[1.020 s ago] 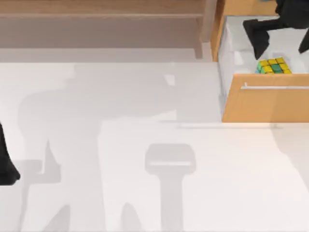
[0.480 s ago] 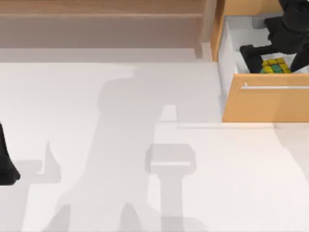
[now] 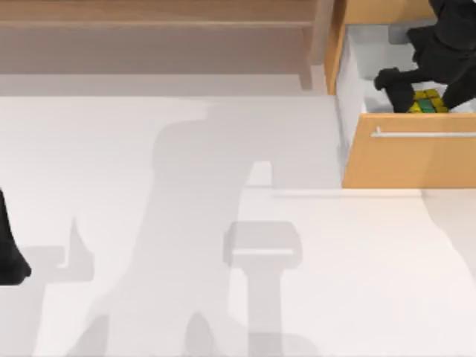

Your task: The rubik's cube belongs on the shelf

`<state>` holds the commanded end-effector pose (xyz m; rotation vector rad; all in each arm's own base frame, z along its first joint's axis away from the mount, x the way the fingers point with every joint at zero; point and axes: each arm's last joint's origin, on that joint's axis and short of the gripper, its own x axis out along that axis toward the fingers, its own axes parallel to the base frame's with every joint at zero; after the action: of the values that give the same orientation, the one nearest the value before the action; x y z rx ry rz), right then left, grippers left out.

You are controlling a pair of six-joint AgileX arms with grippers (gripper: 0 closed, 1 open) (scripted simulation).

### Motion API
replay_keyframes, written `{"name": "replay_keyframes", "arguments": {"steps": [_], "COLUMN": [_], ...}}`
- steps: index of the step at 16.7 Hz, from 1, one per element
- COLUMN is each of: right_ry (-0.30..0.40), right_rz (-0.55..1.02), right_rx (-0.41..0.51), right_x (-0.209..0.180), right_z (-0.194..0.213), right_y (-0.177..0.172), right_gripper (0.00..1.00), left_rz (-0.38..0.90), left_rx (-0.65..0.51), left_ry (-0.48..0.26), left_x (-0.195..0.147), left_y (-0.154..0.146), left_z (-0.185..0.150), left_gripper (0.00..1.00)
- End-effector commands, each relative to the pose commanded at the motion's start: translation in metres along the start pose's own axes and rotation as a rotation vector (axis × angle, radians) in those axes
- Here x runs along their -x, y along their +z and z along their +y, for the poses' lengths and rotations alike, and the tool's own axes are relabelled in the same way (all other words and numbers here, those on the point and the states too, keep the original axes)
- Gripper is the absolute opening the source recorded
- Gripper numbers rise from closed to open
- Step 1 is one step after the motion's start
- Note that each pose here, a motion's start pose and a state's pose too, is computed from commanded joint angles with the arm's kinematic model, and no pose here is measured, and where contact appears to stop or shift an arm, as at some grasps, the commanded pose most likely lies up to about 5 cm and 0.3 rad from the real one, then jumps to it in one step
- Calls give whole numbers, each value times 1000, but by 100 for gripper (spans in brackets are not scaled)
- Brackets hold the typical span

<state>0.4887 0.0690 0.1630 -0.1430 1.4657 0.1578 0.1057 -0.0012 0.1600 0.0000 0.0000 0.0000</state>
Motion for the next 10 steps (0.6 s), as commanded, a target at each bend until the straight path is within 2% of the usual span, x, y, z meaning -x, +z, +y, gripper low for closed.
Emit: {"name": "replay_keyframes", "arguments": {"steps": [7, 10], "right_ry": [0, 0], "right_rz": [0, 0], "right_rx": [0, 0], "right_x": [0, 0], "right_z": [0, 0], "right_y": [0, 0], "right_gripper": [2, 0], "left_rz": [0, 0], "left_rx": [0, 0], "left_ry": [0, 0], "left_x": [0, 0], "left_y": [0, 0], "left_z": [0, 0], "left_gripper": [100, 100]}}
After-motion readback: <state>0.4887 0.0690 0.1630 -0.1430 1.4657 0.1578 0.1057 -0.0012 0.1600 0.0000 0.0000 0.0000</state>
